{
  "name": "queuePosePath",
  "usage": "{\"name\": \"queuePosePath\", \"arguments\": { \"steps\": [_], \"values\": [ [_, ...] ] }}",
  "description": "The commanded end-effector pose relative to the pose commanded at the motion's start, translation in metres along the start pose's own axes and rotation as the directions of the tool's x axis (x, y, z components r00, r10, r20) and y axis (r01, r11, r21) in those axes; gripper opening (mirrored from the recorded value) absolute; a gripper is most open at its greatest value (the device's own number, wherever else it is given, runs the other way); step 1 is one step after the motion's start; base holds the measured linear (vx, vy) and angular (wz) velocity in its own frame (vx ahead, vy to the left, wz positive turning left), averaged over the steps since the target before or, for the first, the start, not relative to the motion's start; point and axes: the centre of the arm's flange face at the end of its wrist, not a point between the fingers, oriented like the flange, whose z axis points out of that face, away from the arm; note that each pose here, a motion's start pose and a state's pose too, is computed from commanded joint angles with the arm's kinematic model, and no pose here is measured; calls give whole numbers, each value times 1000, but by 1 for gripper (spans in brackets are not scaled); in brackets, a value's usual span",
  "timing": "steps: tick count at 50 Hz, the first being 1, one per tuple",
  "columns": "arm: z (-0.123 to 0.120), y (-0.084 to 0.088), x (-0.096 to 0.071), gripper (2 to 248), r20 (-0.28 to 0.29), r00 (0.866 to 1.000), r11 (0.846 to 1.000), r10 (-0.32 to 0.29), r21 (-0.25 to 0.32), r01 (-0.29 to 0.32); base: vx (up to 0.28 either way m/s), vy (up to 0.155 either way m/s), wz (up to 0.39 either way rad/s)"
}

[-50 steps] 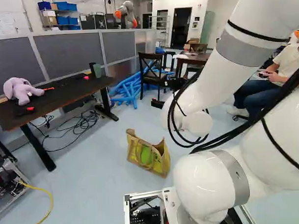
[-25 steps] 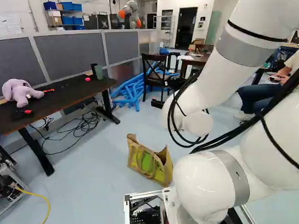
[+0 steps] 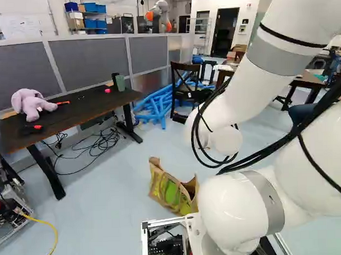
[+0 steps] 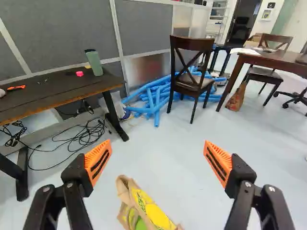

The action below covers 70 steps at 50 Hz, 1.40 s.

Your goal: Pick up the bag on the ground and place it on the table

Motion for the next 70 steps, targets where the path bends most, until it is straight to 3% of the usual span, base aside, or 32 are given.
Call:
{"name": "queuePosePath", "arguments": {
  "steps": [27, 43, 70],
  "values": [
    [1, 0, 0, 247, 0, 1000, 1000, 0, 0, 0, 50, 1, 1],
    [17, -1, 8, 247, 13, 1000, 1000, -1, 2, 1, 0, 0, 0],
    [66, -13, -1, 247, 167, 986, 999, -18, 36, 13, 0, 0, 0]
  ]
}}
